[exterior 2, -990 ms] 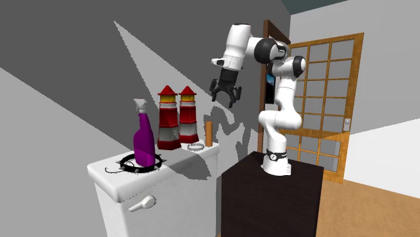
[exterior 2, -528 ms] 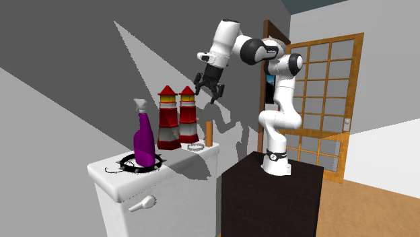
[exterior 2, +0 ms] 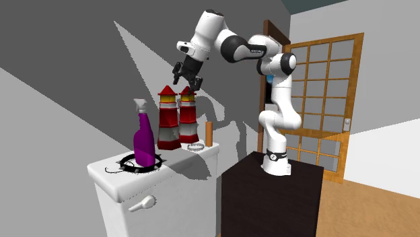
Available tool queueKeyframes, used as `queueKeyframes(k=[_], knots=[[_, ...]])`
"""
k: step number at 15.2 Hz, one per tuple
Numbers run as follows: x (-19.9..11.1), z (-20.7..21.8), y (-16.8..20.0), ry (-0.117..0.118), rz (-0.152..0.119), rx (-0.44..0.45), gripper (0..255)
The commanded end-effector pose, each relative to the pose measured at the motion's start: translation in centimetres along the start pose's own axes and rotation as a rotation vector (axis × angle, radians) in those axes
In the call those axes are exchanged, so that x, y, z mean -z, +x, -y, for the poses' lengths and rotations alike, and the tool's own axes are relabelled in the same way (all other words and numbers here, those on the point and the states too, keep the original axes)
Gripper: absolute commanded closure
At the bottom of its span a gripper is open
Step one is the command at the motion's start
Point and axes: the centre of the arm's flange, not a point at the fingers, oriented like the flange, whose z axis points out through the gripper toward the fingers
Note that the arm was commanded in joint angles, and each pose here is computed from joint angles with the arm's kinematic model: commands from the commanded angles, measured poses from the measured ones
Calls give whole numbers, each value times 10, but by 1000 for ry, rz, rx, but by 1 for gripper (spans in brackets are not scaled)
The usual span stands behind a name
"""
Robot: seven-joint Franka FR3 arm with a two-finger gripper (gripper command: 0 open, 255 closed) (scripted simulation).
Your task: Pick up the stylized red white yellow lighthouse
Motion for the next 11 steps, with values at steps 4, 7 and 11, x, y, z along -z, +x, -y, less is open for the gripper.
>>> queueKeyframes(k=[4, 7, 11], knots=[[3, -41, 32, -109, 10, 26, 0], [-6, -37, 35, -115, 11, 28, 0], [-23, -25, 37, -115, 11, 28, 0]])
